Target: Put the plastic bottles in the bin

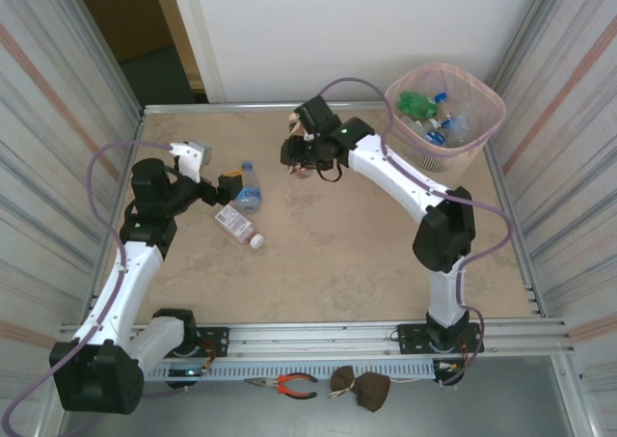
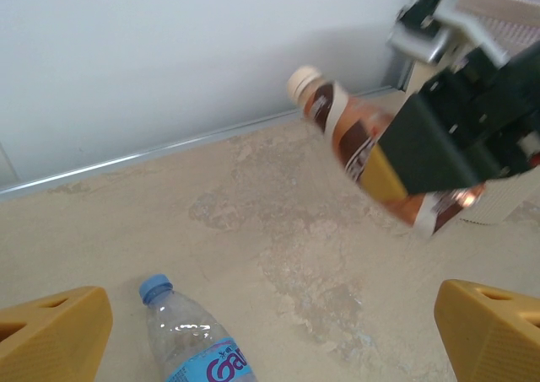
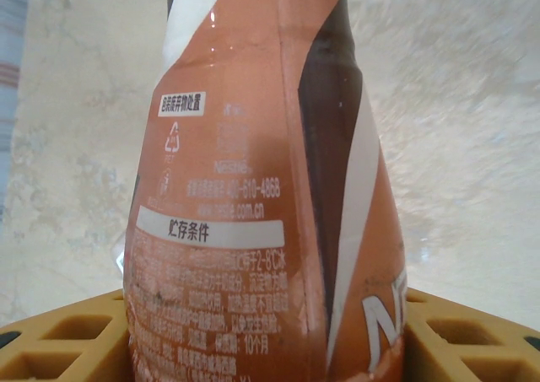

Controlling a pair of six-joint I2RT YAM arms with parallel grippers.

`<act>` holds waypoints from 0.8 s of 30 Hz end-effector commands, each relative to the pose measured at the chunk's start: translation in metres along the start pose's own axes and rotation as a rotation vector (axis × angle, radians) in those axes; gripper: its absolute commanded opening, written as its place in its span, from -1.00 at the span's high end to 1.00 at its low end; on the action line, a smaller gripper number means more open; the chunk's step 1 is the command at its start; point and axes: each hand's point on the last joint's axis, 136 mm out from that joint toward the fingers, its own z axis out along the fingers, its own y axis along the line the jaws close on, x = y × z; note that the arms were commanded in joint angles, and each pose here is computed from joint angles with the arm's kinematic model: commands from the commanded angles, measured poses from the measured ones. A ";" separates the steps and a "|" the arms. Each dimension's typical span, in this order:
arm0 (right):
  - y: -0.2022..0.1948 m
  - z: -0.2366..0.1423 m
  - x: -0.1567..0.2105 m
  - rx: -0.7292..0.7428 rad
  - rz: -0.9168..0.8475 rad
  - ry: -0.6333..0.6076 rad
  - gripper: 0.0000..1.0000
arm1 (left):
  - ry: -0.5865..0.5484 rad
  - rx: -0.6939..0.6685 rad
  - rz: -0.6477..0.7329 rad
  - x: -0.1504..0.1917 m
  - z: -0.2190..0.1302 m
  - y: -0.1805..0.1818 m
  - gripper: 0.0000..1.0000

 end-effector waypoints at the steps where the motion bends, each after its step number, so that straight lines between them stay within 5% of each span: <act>1: -0.010 -0.045 -0.025 0.037 -0.067 -0.084 -0.18 | -0.036 0.002 0.016 -0.014 -0.002 0.001 -0.97; 24: -0.152 -0.222 -0.140 0.196 -0.109 -0.445 -0.21 | -0.036 -0.004 0.020 -0.014 -0.002 0.001 -0.97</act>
